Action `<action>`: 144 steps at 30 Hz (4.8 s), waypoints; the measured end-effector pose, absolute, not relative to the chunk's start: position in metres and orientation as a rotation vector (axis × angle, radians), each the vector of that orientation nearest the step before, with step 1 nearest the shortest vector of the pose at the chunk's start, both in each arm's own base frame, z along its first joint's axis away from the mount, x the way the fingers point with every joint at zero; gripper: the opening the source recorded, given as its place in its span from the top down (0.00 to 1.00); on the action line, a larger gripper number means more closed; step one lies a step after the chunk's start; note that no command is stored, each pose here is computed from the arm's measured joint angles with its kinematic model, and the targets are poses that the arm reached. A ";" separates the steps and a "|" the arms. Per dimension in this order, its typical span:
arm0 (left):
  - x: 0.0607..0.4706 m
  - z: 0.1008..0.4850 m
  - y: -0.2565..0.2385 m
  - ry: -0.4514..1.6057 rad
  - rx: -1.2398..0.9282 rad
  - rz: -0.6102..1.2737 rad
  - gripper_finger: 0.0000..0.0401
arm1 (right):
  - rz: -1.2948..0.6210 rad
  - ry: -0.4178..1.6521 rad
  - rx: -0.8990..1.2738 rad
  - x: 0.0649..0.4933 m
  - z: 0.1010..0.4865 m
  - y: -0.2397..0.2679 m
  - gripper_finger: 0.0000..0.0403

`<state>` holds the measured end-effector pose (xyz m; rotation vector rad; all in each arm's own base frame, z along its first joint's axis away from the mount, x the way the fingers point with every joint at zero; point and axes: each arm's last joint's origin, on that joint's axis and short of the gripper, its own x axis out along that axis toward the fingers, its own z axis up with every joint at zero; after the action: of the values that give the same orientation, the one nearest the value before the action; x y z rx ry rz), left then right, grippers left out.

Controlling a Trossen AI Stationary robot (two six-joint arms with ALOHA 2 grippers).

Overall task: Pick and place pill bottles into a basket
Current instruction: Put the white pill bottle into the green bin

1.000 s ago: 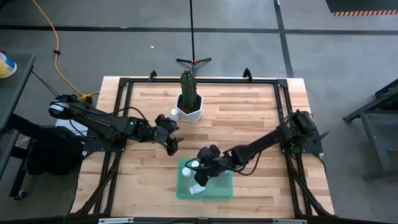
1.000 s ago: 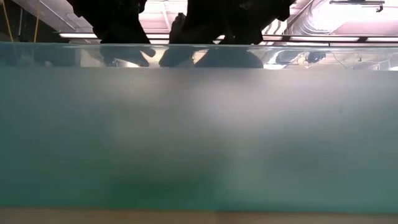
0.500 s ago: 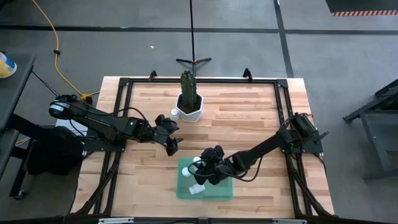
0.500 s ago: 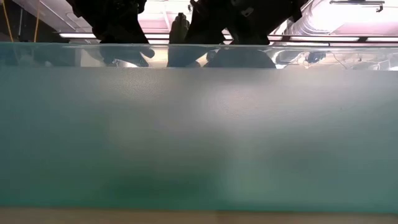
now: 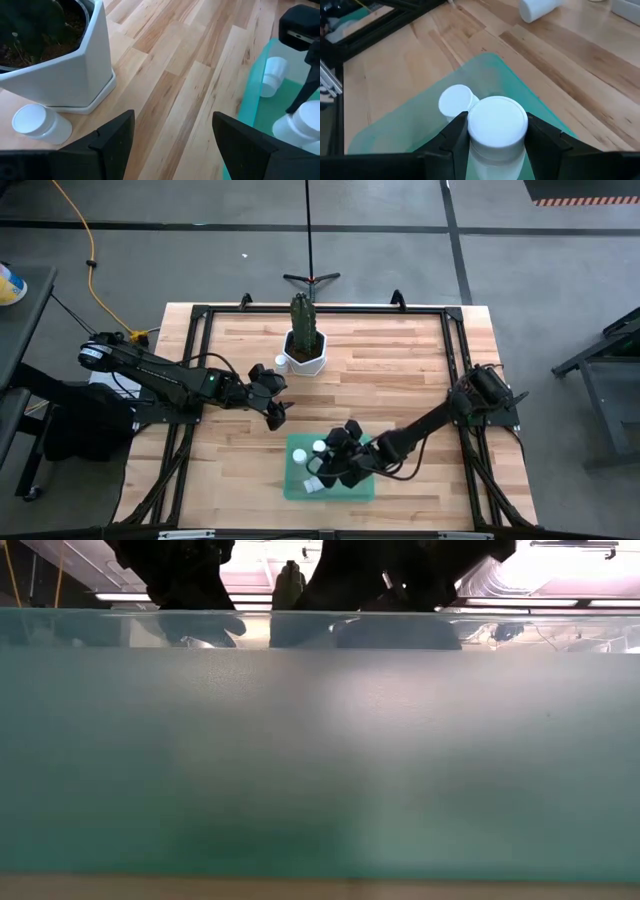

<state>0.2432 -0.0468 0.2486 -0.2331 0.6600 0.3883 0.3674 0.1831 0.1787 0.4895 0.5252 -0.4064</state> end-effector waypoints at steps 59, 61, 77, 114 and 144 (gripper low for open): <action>0.243 0.249 -0.047 0.654 -0.259 0.398 0.26 | -0.334 0.620 0.325 0.392 0.142 0.185 0.38; 0.243 0.249 -0.047 0.654 -0.260 0.398 0.26 | -0.328 0.626 0.325 0.391 0.141 0.185 0.36; 0.243 0.249 -0.047 0.653 -0.261 0.398 0.26 | -0.261 0.596 0.298 0.389 0.172 0.181 0.34; 0.218 0.227 0.008 0.903 -0.900 0.834 0.21 | -0.455 0.324 0.026 0.308 0.355 0.093 0.34; 0.247 0.162 0.030 1.182 -0.960 0.958 0.10 | -0.362 0.501 -0.070 0.305 0.342 0.083 0.34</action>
<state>0.2474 0.0303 0.1619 -0.9599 1.1820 0.9583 0.3051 0.0831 0.3418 -0.0704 0.5014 -0.3617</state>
